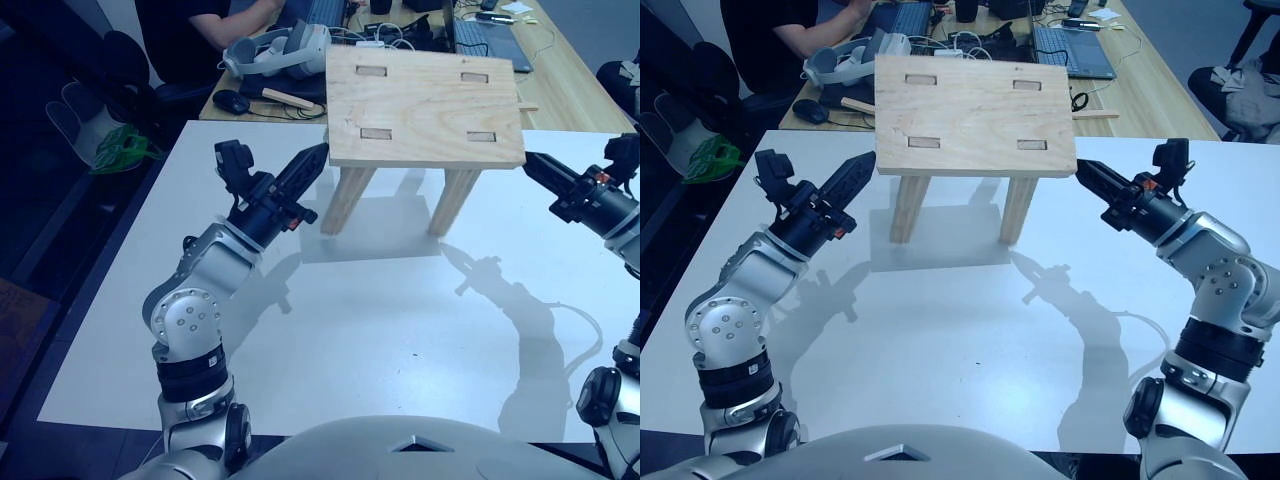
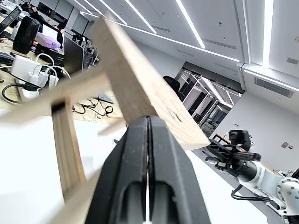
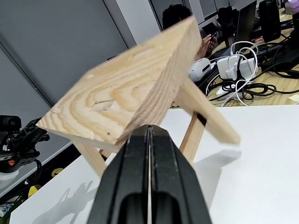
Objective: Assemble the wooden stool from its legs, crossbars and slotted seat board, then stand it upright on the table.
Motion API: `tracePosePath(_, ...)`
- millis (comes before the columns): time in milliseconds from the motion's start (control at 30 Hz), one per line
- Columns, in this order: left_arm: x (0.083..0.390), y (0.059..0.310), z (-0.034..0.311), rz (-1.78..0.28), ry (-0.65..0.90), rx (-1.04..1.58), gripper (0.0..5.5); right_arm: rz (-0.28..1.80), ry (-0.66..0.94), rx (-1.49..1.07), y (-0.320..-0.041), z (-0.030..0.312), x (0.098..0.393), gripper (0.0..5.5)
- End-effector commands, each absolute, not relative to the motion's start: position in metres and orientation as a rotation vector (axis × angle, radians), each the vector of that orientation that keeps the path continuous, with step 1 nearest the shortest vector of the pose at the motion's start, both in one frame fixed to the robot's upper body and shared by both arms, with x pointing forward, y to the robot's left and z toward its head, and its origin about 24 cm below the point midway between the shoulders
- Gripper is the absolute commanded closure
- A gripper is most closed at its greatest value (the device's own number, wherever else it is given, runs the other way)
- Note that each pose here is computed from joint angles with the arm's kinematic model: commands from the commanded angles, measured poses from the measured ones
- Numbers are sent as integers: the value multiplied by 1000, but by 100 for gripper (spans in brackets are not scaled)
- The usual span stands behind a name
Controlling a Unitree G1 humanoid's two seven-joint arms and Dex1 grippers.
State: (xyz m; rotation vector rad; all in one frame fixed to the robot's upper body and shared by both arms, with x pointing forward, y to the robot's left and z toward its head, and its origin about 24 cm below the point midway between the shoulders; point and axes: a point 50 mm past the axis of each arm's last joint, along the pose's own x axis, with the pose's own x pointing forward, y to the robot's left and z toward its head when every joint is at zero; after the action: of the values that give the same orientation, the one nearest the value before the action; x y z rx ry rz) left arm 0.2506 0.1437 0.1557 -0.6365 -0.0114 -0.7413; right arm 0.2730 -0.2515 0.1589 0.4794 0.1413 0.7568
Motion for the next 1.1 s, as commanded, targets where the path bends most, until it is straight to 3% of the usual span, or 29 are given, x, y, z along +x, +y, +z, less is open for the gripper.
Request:
tracePosePath(33,243,110,155,-942,70,-655,547,1002,78,514,-214,177,275,550)
tracePosePath(167,244,110,150,-920,97,-621,547,1002,94,498,-214,174,273,550)
tracePosePath(300,257,118,135,-751,144,-537,547,946,112,461,-219,163,273,550)
tracePosePath(633,273,149,127,-352,11,-505,547,464,-5,452,-264,137,288,550)
tracePosePath(700,273,157,113,-211,40,-431,547,288,9,461,-270,120,288,550)
tracePosePath(867,272,165,93,0,45,-203,547,11,183,317,-241,62,269,550)
tracePosePath(1100,271,167,83,49,35,-153,547,74,135,139,-229,72,279,550)
